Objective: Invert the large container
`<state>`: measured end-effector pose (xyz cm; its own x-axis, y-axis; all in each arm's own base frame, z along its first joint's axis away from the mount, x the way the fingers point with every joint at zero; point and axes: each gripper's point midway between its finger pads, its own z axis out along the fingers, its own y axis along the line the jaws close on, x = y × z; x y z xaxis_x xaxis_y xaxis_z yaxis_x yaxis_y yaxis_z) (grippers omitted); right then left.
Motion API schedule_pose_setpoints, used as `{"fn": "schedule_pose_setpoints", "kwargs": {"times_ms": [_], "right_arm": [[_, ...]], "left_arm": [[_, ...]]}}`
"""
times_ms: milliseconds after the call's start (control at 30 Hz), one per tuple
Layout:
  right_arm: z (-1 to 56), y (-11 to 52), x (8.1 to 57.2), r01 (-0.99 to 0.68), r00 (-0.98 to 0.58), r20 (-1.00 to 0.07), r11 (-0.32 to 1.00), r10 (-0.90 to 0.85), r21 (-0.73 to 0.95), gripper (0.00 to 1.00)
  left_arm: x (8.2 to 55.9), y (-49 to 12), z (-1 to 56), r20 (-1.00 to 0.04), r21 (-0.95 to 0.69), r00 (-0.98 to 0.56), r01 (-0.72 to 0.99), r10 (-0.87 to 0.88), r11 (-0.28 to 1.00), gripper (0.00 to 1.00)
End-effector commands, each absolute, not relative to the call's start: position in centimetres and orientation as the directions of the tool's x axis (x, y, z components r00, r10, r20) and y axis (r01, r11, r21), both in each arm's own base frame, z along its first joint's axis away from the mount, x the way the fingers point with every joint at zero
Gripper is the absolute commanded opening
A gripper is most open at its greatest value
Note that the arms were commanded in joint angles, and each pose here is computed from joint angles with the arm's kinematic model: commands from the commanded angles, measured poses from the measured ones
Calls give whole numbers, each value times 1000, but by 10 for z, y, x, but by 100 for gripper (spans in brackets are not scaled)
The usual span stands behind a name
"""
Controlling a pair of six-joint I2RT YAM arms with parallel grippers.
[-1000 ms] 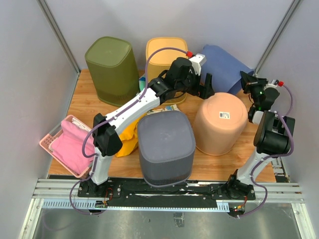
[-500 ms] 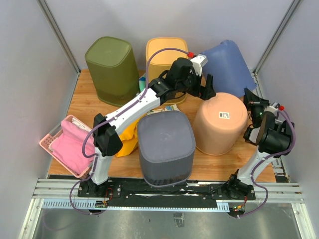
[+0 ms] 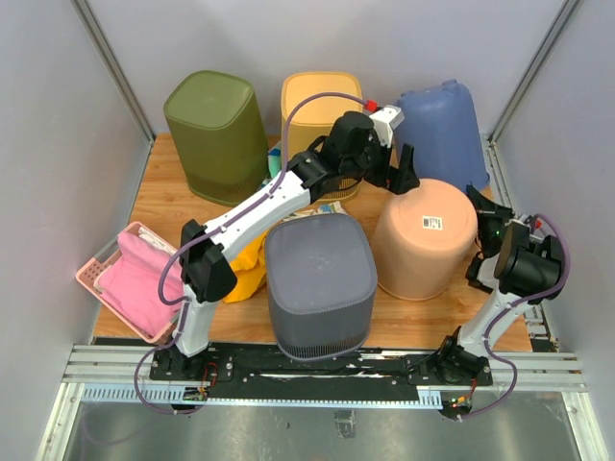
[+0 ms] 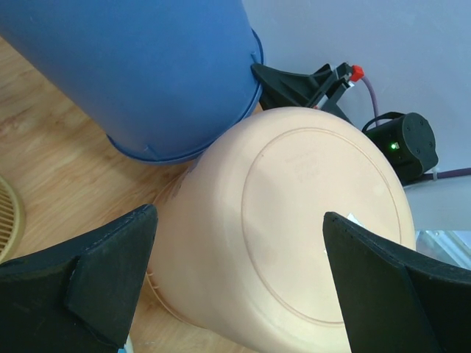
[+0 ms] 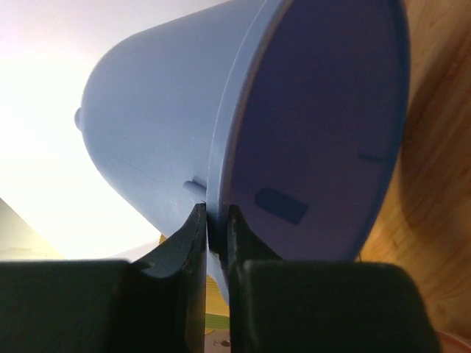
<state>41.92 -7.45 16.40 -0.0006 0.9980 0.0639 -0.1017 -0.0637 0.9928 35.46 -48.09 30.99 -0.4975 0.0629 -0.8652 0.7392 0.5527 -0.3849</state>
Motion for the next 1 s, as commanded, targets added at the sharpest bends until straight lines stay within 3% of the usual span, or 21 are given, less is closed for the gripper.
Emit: {"fn": "schedule_pose_setpoints", "kwargs": {"times_ms": [0,100,367,500,600,767,967], "right_arm": [[99,-62,404,85,-38,42,-38,998,996,16],[93,-61,400,107,-37,39,-35,999,994,29],[84,-59,385,233,-19,-17,21,1000,972,47],[61,-61,363,437,2,-36,31,999,899,60],[58,-69,345,577,3,-117,94,993,811,68],[80,-87,315,706,14,-260,174,965,686,74],[119,-99,280,772,-55,-430,312,901,555,75]], "left_arm": [[346,-491,316,-873,-381,-483,759,64,528,99],[344,-491,319,-876,-378,-479,763,66,525,99],[336,-493,324,-880,-371,-470,771,69,518,99],[336,-491,326,-884,-361,-462,770,69,526,99],[338,-486,328,-889,-344,-453,764,73,546,99],[342,-473,342,-909,-300,-412,752,62,587,99],[343,-445,373,-936,-243,-349,722,38,648,99]]}}
